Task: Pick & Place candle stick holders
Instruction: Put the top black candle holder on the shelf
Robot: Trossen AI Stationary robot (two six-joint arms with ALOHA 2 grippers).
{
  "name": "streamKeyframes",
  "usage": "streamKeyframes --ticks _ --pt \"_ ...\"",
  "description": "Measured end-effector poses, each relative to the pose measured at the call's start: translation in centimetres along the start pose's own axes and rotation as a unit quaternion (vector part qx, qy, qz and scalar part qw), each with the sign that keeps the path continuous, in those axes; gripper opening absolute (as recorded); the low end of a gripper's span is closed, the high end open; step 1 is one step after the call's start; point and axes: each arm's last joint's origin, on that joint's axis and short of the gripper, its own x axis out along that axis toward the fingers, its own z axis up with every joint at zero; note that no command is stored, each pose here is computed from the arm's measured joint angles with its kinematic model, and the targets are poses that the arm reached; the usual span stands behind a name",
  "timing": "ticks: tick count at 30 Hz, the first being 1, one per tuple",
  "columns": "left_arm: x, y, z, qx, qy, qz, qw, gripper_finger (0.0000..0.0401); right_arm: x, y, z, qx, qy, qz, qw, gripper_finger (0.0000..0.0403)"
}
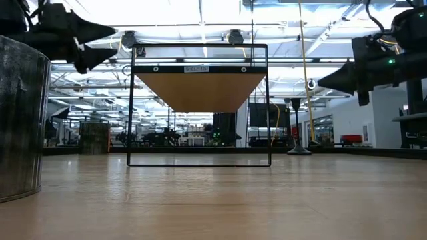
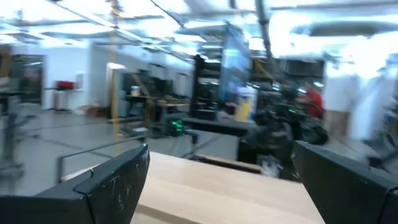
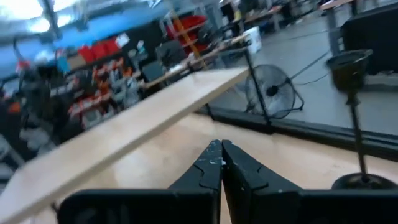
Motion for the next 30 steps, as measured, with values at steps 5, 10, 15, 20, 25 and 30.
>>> streamKeyframes --ticks 5,10,15,20,25,30 --pt "0.0 0.2 -0.1 0.013 0.003 0.04 0.999 0.0397 0.0 0.1 0.6 0.035 -0.041 -0.014 0.998 0.0" --pt "0.0 0.2 -0.1 -0.001 0.003 0.037 0.999 0.0397 -0.1 0.1 1.0 0.035 -0.068 -0.024 0.997 0.0" --pt "0.0 0.2 -0.1 0.002 0.003 0.037 0.999 0.0397 -0.1 -0.1 1.2 0.038 -0.087 -0.059 0.994 0.0" --pt "0.0 0.2 -0.1 -0.003 0.002 0.037 0.999 0.0397 -0.3 -0.4 1.6 0.045 -0.137 -0.132 0.981 0.0" --pt "0.0 0.2 -0.1 -0.027 0.002 0.035 0.999 0.0397 -0.4 -0.8 1.7 0.022 -0.161 -0.211 0.964 0.0" --pt "0.0 0.2 -0.1 -0.026 0.002 0.037 0.999 0.0397 -0.2 -0.6 1.6 0.013 -0.139 -0.171 0.975 0.0"
